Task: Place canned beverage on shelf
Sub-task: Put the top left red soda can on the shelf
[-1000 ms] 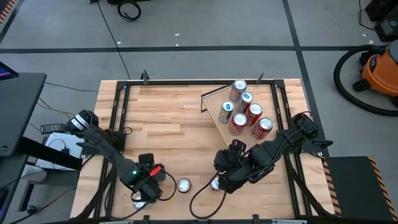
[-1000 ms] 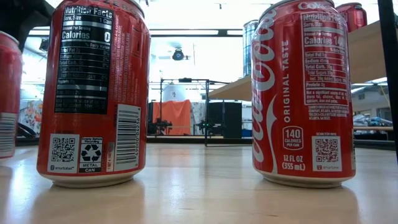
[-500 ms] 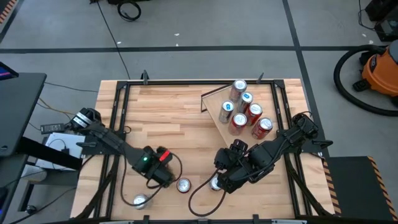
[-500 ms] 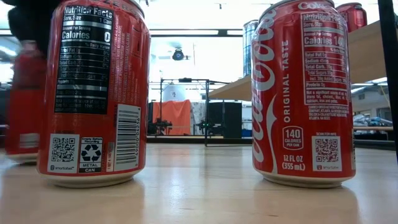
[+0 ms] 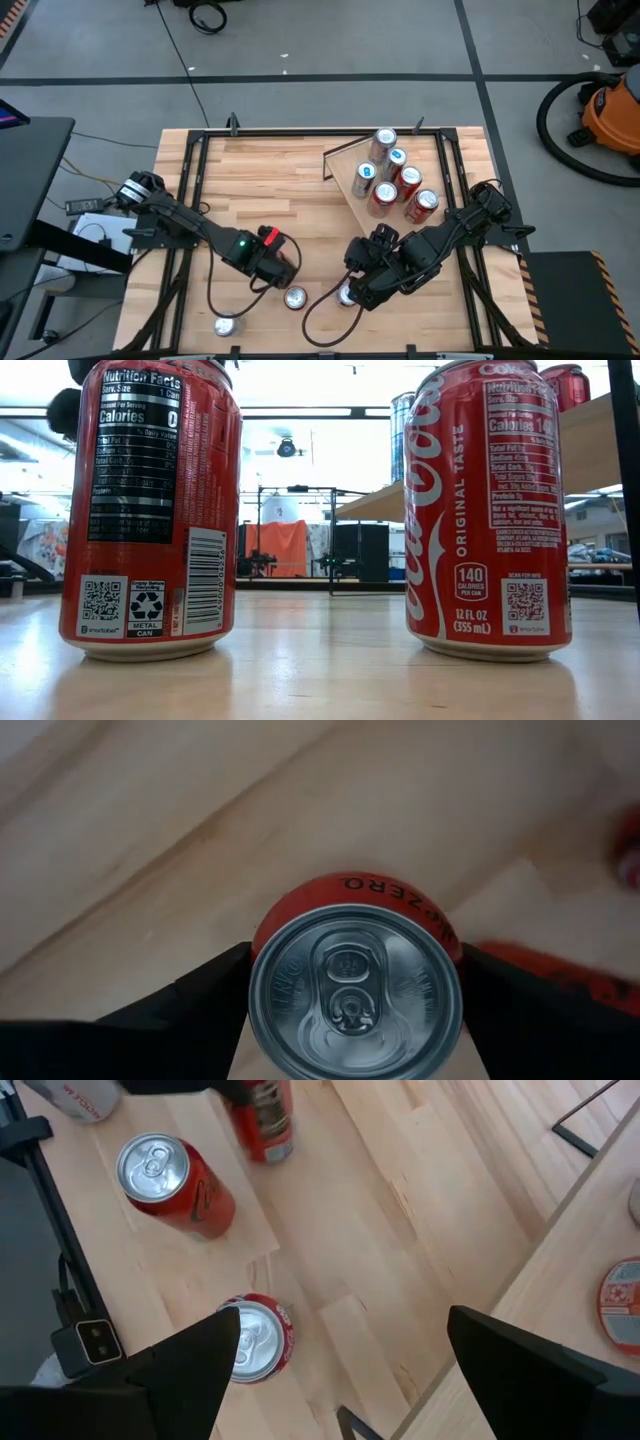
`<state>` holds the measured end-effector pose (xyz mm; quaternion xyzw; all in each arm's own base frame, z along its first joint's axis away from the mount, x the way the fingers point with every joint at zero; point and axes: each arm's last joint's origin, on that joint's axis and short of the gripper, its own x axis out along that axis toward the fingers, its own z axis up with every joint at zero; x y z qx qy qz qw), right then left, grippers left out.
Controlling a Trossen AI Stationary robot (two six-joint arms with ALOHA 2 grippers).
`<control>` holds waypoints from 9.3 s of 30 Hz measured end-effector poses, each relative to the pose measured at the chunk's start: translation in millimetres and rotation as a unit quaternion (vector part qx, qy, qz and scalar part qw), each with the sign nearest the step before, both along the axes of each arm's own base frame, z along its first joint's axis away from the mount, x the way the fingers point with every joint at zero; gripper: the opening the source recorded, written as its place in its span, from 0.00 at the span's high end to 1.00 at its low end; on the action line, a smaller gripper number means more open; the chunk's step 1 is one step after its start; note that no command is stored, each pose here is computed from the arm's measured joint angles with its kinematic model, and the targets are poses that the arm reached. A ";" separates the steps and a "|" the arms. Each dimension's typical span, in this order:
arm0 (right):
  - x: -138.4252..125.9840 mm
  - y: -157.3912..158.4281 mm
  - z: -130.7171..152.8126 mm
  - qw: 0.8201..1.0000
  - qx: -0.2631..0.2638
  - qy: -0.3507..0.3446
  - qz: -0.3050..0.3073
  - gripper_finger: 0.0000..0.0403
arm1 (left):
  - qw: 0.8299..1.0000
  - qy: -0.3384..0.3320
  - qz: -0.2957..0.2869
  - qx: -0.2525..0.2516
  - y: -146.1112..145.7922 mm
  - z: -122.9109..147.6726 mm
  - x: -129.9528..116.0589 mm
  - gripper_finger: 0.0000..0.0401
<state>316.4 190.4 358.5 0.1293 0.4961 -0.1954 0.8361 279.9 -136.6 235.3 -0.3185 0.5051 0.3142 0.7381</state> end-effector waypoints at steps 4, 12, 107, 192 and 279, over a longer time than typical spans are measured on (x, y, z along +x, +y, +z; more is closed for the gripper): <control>0.4 -0.4 0.2 1.000 -0.005 -0.004 -0.002 0.09 | 0.998 -0.001 -0.064 0.008 -1.6 0.5 2.1 0.20; 1.1 0.1 0.4 1.000 -0.004 -0.007 0.002 0.09 | 0.977 0.002 -0.206 0.049 -3.6 1.2 4.8 0.20; 10.2 -6.1 1.3 0.999 -0.001 -0.013 0.032 0.09 | 0.918 -0.064 -0.339 0.198 14.5 14.4 3.2 0.01; 36.7 -4.8 -38.9 0.997 0.015 -0.048 0.064 0.09 | 0.907 -0.211 -0.363 0.017 8.2 -11.8 27.6 0.01; 56.8 -57.6 -109.9 0.993 -0.052 0.043 0.101 0.09 | 0.967 -0.090 -0.226 0.073 31.3 -23.1 10.4 0.01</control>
